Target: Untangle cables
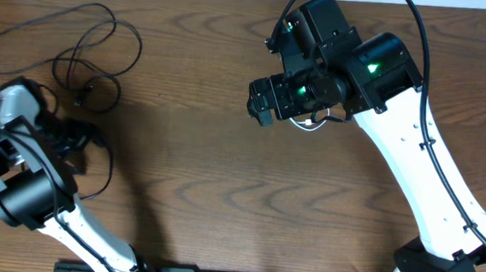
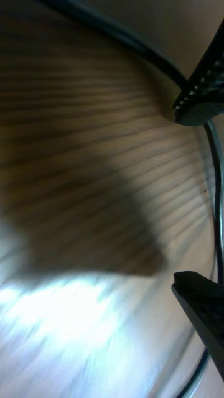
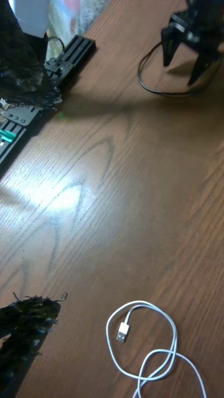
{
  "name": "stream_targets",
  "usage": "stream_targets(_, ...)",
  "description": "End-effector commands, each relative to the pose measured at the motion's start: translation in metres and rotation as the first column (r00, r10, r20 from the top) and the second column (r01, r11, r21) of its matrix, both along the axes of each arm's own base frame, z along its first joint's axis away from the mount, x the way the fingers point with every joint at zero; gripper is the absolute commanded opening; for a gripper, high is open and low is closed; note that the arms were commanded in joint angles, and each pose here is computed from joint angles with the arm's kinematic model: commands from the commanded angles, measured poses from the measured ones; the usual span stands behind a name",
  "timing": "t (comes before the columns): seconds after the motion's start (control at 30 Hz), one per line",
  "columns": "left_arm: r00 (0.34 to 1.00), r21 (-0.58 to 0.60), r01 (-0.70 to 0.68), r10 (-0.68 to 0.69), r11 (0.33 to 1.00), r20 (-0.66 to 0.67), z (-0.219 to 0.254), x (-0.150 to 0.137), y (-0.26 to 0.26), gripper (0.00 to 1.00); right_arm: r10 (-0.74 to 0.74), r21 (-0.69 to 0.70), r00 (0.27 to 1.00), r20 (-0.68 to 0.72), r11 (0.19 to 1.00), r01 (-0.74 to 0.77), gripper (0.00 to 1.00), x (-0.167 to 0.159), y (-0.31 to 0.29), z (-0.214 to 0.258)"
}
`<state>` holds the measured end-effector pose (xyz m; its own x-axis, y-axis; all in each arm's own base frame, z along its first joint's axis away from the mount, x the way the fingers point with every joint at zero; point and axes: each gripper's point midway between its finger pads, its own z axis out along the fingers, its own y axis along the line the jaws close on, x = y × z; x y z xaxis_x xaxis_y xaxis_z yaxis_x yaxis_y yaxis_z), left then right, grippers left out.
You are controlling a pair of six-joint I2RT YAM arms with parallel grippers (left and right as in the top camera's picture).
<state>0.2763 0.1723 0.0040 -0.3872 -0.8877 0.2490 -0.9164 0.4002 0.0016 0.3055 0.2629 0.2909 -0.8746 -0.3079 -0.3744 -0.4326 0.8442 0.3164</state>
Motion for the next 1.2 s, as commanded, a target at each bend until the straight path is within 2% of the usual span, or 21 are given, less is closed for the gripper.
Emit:
stream_targets(0.0,0.998,0.014,0.067,-0.067,0.998,-0.016,-0.002,-0.002,-0.015,0.80,0.004,0.003,1.000,-0.009,1.000,-0.004,0.95,-0.003,0.003,-0.001)
stream_targets(0.13,0.990,-0.001,0.137,-0.137,0.991,0.021,-0.002,0.008,-0.025,0.80,0.004,-0.002,1.000,-0.017,1.000,-0.004,0.95,-0.004,0.002,-0.002)
stream_targets(0.27,0.988,0.007,0.146,-0.147,0.989,0.047,-0.003,0.015,-0.024,0.79,0.004,-0.004,1.000,-0.020,1.000,-0.004,0.94,-0.005,0.001,-0.002)
stream_targets(0.43,0.986,0.044,0.135,-0.138,0.990,0.091,-0.006,0.025,-0.014,0.67,0.004,-0.012,1.000,-0.031,1.000,-0.004,0.94,-0.007,-0.001,-0.003)
stream_targets(0.5,0.988,0.066,0.109,-0.115,0.992,0.100,-0.007,0.028,-0.008,0.64,0.003,-0.016,0.999,-0.037,1.000,-0.004,0.93,-0.008,-0.002,-0.004)
stream_targets(0.63,0.992,0.112,0.024,-0.037,0.993,0.122,-0.008,0.033,0.009,0.64,0.003,-0.023,0.999,-0.046,1.000,-0.004,0.93,-0.011,-0.003,-0.005)
stream_targets(0.77,0.979,0.095,0.001,-0.020,0.995,0.204,-0.007,0.046,0.016,0.64,0.003,-0.025,0.999,-0.049,1.000,-0.004,0.94,-0.011,-0.004,-0.006)
stream_targets(0.9,0.929,0.014,0.064,-0.065,0.998,0.364,0.000,0.069,0.009,0.64,0.003,-0.025,0.999,-0.048,1.000,-0.004,0.94,-0.011,-0.003,-0.006)
stream_targets(1.03,0.905,-0.001,0.137,-0.125,0.991,0.407,0.005,0.072,0.005,0.61,0.003,-0.025,0.999,-0.048,1.000,-0.004,0.95,-0.011,-0.003,-0.006)
stream_targets(1.07,0.884,-0.015,0.184,-0.159,0.983,0.439,0.008,0.075,-0.001,0.64,0.003,-0.024,0.999,-0.047,1.000,-0.004,0.95,-0.011,-0.003,-0.006)
stream_targets(1.13,0.789,-0.055,0.326,-0.239,0.944,0.566,0.021,0.086,-0.022,0.66,0.003,-0.024,0.999,-0.047,1.000,-0.004,0.95,-0.011,-0.003,-0.006)
stream_targets(1.17,0.770,-0.076,0.348,-0.238,0.935,0.592,0.025,0.088,-0.029,0.66,0.003,-0.024,0.999,-0.047,1.000,-0.004,0.95,-0.011,-0.003,-0.006)
